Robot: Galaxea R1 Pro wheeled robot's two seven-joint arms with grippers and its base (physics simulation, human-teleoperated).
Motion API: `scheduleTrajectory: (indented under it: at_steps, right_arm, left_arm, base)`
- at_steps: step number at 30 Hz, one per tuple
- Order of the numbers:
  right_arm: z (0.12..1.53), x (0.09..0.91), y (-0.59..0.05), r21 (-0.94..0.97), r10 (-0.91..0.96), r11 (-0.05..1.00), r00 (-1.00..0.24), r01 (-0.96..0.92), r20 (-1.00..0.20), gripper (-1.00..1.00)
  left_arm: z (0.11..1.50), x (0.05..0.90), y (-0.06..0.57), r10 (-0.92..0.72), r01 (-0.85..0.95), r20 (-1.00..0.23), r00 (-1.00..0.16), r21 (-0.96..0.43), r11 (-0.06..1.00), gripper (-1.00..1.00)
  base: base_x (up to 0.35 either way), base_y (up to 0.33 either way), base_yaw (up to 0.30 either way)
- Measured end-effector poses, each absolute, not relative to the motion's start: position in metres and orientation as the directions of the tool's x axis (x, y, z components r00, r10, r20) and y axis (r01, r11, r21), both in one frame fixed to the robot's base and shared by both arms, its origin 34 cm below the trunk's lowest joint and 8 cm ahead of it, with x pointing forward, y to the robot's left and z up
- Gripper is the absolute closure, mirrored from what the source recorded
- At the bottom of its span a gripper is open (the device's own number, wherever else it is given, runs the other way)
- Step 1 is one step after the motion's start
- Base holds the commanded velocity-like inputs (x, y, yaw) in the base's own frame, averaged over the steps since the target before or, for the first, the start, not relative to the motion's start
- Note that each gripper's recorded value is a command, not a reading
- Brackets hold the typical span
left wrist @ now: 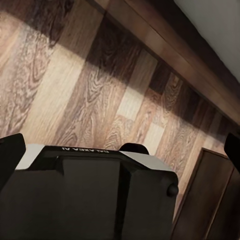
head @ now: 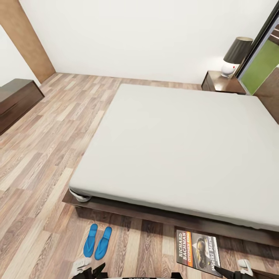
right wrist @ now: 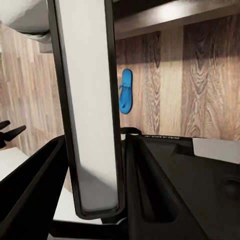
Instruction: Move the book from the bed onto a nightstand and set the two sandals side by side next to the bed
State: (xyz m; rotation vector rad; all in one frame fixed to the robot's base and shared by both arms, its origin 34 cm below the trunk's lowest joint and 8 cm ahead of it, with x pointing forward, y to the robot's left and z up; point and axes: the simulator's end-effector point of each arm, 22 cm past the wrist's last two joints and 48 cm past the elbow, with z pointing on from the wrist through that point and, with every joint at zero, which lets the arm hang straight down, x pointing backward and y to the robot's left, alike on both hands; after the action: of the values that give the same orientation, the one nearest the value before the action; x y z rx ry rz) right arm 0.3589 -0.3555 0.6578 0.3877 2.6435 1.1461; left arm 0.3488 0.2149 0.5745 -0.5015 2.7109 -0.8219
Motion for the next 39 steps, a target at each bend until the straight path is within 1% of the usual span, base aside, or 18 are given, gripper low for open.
scheduleTrajectory:
  at_steps: [39]
  right_arm:
    - [0.674, 0.378, -0.355, 0.748, 0.331, 0.657, -0.929, 0.101, -0.165, 1.00]
  left_arm:
    - [0.588, 0.372, 0.214, -0.398, -0.215, -0.204, -0.895, -0.583, 0.783, -1.00]
  base:
    - [0.000, 0.000, 0.000]
